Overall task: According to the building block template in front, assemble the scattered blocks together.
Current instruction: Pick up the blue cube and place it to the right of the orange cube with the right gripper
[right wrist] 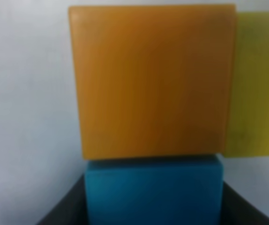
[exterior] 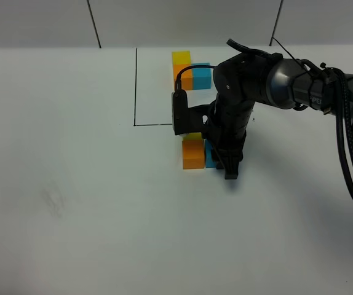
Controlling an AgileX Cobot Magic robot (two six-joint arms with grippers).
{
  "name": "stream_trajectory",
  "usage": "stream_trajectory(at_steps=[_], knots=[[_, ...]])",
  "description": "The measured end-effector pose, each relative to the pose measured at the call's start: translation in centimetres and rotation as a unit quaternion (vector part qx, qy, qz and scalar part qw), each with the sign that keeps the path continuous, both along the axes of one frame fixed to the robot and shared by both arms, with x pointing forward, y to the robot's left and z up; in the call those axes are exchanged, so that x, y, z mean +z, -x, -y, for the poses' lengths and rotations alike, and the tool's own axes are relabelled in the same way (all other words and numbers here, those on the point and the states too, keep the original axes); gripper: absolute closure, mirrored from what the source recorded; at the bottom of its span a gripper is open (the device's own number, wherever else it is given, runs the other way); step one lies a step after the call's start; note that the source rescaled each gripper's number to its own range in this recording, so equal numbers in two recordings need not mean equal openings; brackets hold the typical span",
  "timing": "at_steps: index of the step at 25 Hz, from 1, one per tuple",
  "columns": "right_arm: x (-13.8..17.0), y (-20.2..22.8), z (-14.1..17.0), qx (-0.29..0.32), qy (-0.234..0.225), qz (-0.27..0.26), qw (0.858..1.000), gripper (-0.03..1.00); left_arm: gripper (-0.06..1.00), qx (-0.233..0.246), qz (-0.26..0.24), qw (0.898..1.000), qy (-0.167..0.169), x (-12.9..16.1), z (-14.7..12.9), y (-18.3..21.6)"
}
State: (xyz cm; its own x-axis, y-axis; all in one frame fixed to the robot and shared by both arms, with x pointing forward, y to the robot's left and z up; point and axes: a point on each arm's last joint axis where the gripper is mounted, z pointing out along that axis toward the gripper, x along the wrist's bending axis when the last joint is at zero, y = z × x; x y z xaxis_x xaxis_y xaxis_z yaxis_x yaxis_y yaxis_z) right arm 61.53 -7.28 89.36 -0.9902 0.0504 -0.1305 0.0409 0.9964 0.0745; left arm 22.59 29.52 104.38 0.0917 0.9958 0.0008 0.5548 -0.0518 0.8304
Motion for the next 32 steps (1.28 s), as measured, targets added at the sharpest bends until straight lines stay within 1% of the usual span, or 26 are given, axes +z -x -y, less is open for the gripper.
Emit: stream_trajectory(at_steps=[18,29,32], knots=[[-0.01,0.38,-0.67,0.004,-0.006,-0.002,1.000,0.97,0.51,0.000,0.000,1.000,0.000,0.00,0.00,0.00],[-0.01,0.38,-0.67,-0.005,-0.007,-0.003,1.000,0.97,0.51,0.000,0.000,1.000,0.000,0.00,0.00,0.00],[-0.01,0.47,-0.80,-0.012,-0.015,-0.008,1.000,0.97,0.51,0.000,0.000,1.000,0.000,0.00,0.00,0.00]])
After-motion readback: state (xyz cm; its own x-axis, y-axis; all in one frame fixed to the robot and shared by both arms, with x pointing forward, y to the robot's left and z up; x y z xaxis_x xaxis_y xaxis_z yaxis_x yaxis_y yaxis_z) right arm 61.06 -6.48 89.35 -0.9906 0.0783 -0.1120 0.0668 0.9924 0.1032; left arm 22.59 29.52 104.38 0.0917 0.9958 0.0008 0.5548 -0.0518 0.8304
